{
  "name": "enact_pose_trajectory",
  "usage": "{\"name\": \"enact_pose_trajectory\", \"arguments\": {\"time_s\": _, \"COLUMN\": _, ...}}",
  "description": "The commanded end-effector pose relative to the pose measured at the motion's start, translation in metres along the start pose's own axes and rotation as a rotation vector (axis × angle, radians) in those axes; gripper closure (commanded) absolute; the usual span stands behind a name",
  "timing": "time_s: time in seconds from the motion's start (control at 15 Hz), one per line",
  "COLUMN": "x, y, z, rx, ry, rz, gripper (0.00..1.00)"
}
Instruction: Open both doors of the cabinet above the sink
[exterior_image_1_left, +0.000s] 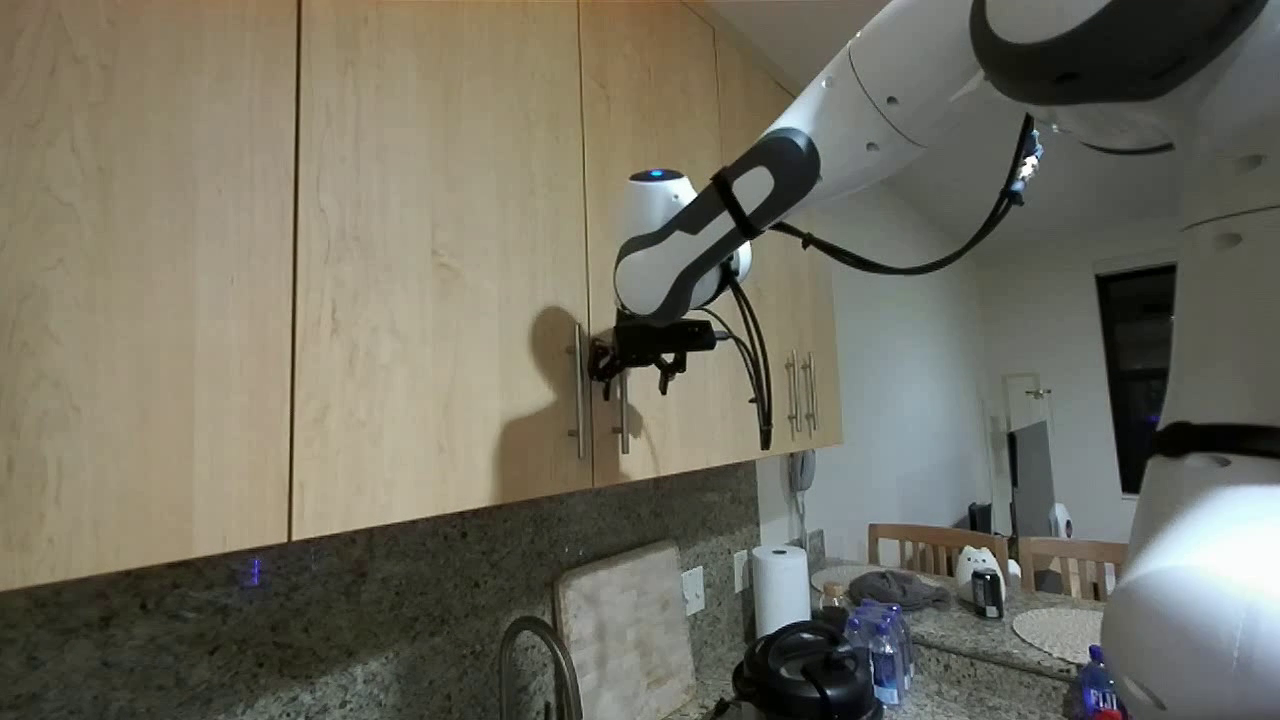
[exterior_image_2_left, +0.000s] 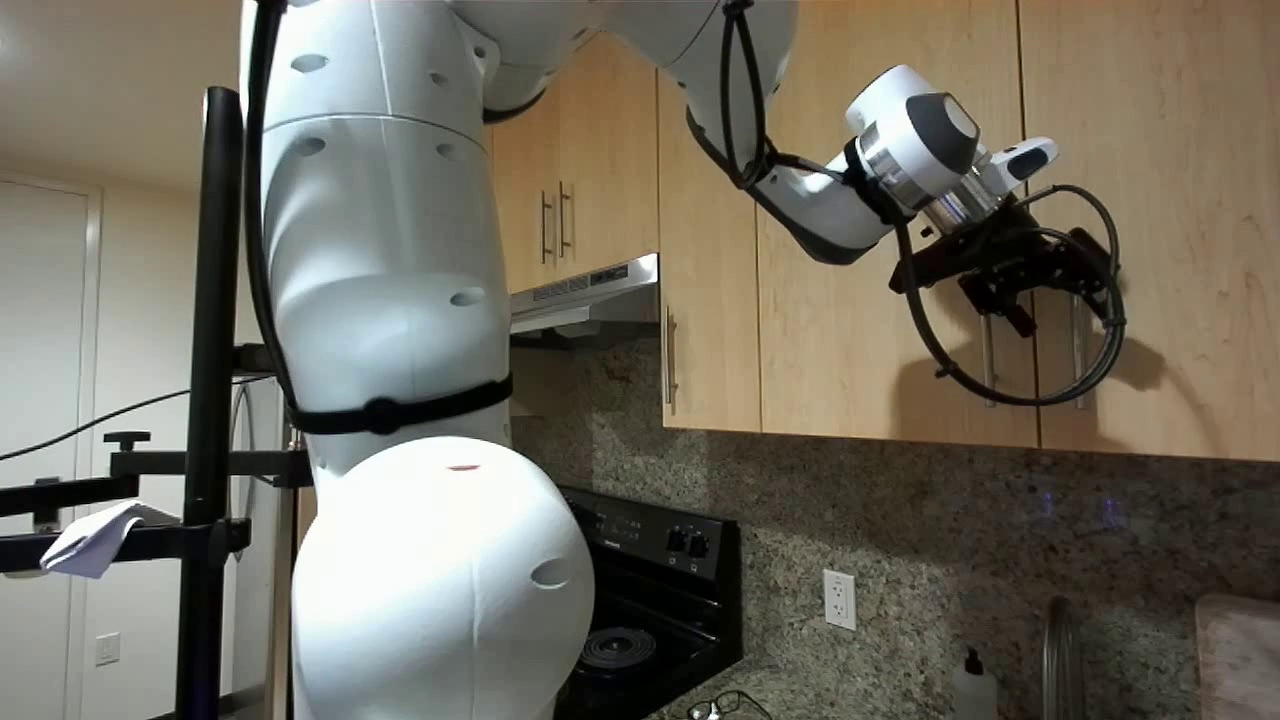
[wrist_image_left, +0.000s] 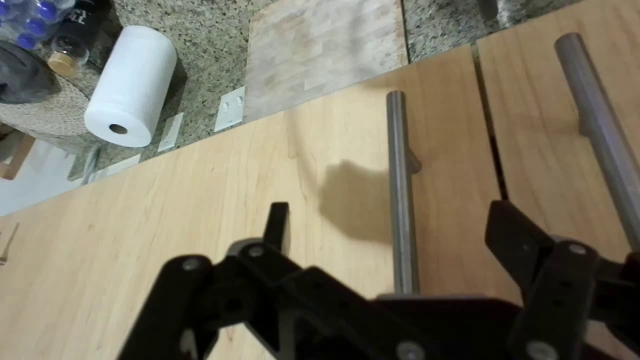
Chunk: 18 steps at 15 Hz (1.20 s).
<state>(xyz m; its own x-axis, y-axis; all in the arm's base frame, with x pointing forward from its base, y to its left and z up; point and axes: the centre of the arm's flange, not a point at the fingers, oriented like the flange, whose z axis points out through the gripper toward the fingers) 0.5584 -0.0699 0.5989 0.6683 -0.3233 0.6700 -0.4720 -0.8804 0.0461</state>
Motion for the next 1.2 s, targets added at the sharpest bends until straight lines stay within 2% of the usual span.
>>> {"name": "enact_pose_trajectory", "arguments": {"time_s": 0.0, "x": 0.007, "y": -0.003, "z": 0.003, "rx": -0.097, "ry": 0.029, "rz": 0.083, "gripper": 0.0}}
{"name": "enact_pose_trajectory", "arguments": {"time_s": 0.4, "x": 0.025, "y": -0.003, "z": 0.01, "rx": -0.139, "ry": 0.094, "rz": 0.126, "gripper": 0.0}}
{"name": "enact_pose_trajectory", "arguments": {"time_s": 0.67, "x": 0.031, "y": -0.008, "z": 0.03, "rx": -0.157, "ry": 0.109, "rz": 0.144, "gripper": 0.0}}
{"name": "enact_pose_trajectory", "arguments": {"time_s": 0.93, "x": 0.028, "y": -0.013, "z": 0.035, "rx": -0.215, "ry": 0.114, "rz": 0.146, "gripper": 0.0}}
{"name": "enact_pose_trajectory", "arguments": {"time_s": 1.13, "x": 0.022, "y": -0.007, "z": 0.028, "rx": -0.257, "ry": 0.133, "rz": 0.193, "gripper": 0.0}}
